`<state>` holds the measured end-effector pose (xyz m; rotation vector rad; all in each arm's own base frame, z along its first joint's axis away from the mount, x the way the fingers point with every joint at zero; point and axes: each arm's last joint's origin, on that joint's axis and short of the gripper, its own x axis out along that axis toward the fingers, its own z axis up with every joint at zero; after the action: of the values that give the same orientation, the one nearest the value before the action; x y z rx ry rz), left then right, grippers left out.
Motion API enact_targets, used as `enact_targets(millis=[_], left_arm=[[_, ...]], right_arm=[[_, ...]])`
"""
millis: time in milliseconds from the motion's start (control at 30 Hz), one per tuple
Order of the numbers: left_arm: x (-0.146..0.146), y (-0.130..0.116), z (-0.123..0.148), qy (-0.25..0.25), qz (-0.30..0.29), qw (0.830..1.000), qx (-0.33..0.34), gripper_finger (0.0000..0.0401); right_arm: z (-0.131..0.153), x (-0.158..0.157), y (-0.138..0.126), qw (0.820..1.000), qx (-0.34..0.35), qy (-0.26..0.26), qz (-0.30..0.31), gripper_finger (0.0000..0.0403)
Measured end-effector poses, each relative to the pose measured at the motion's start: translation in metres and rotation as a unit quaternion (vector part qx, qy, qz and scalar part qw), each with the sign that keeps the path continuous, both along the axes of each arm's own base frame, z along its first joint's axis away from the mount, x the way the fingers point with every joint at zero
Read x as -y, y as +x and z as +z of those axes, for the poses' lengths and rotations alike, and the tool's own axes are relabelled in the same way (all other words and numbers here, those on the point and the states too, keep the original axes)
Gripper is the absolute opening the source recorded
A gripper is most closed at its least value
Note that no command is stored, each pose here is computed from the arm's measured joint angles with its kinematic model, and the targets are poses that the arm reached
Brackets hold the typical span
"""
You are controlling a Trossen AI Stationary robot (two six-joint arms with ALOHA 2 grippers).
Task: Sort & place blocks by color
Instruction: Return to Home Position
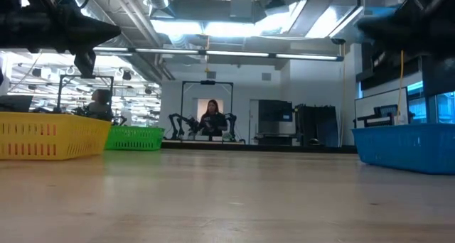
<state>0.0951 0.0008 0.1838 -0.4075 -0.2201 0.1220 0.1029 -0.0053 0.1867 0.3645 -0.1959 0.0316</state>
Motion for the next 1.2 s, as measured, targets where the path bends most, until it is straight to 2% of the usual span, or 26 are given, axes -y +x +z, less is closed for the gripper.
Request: enact_targets(millis=[100, 200, 367, 567, 1200], left_arm=[[0.000, 0.000, 0.000, 0.000, 0.000, 1.000, 0.000, 0.0000], [0.000, 0.000, 0.000, 0.000, 0.000, 1.000, 0.000, 0.0000], [0.000, 0.000, 0.000, 0.000, 0.000, 1.000, 0.000, 0.0000], [0.000, 0.000, 0.000, 0.000, 0.000, 1.000, 0.000, 0.0000], [0.000, 0.000, 0.000, 0.000, 0.000, 1.000, 0.000, 0.0000]], right_arm=[[-0.014, 0.003, 0.000, 0.996, -0.073, -0.011, -0.056, 0.0000], [-0.026, 0.005, 0.000, 0.987, -0.137, -0.024, -0.084, 0.0000], [-0.026, 0.003, 0.001, 0.984, -0.142, -0.088, -0.059, 0.0004], [-0.026, 0.003, 0.001, 0.984, -0.142, -0.088, -0.059, 0.0022], [-0.026, 0.003, 0.001, 0.984, -0.144, -0.089, -0.058, 0.0025]])
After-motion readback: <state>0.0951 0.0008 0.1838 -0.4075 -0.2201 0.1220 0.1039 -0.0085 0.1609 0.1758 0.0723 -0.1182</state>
